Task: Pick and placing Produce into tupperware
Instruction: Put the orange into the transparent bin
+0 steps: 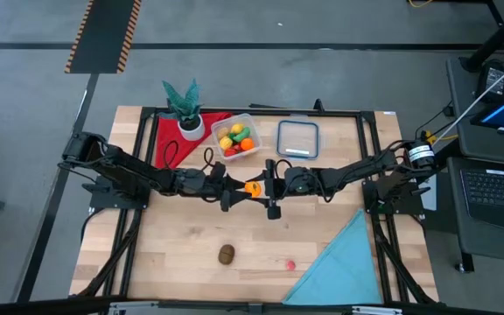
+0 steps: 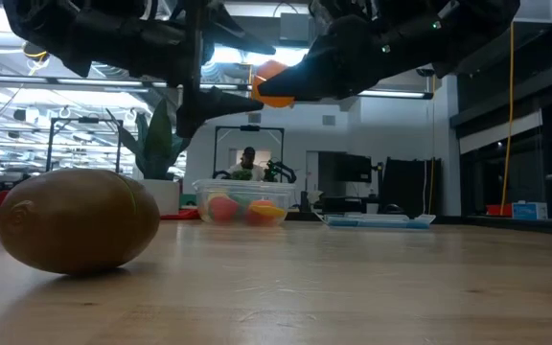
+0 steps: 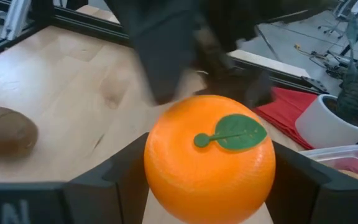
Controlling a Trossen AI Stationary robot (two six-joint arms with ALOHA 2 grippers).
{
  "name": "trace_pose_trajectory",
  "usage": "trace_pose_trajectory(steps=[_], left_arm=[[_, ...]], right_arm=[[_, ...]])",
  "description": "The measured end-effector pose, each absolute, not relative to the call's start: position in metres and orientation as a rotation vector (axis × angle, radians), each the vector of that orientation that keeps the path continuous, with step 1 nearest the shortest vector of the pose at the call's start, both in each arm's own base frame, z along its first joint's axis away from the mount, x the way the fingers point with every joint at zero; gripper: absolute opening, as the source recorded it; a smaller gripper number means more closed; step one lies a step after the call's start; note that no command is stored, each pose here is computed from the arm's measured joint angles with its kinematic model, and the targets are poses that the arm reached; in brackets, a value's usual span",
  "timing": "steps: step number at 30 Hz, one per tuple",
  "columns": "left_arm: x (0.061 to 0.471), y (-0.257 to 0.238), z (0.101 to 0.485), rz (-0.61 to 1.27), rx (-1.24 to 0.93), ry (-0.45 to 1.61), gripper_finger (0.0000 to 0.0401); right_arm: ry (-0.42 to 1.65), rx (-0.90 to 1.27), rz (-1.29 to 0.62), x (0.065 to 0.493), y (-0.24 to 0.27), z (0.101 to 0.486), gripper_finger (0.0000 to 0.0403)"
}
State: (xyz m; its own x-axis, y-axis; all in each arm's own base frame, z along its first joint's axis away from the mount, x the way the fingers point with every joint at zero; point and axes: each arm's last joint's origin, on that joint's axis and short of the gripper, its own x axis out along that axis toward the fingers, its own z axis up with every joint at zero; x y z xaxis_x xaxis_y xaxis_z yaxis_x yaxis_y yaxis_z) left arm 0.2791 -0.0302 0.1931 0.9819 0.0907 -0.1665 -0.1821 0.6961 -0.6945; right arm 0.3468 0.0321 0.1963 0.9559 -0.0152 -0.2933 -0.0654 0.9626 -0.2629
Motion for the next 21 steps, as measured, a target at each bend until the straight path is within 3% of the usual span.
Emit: trace_pose_trajectory(steps=[21], left_arm=[[0.2875, -0.0262, 0.1861, 0.115, -0.860, 0.074, 0.0298]], right_arm=[[0.299, -0.274, 0.026, 0.3464, 0.0318, 0.1963, 0.0242]])
